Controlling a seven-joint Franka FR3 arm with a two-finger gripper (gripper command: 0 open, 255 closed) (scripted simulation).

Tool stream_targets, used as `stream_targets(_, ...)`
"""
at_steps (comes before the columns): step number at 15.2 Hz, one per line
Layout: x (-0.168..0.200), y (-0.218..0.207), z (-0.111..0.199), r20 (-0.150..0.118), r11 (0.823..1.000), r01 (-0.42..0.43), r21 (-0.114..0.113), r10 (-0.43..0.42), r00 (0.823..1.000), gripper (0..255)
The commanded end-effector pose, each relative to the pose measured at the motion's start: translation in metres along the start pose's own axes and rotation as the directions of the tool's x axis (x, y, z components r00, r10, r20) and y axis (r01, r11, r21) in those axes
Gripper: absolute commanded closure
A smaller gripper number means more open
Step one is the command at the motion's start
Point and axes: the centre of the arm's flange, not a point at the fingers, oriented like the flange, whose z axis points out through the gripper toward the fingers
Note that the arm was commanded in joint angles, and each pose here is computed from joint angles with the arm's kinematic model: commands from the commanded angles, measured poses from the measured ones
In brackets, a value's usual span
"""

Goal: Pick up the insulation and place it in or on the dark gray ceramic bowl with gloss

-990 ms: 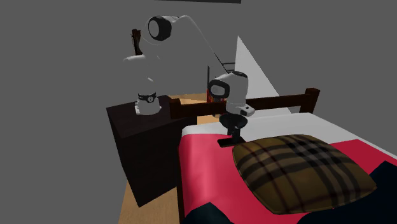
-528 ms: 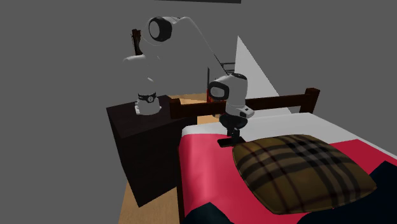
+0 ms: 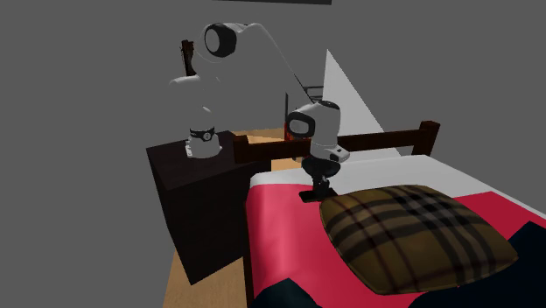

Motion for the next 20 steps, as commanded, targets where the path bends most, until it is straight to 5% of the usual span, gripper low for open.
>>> stream_targets(1, 0.000, 0.000, 0.000, 0.000, 1.000, 0.000, 0.000, 0.000, 1.000, 255)
stream_targets(20, -0.002, 0.003, -0.089, 0.000, 1.000, 0.000, 0.000, 0.000, 1.000, 255)
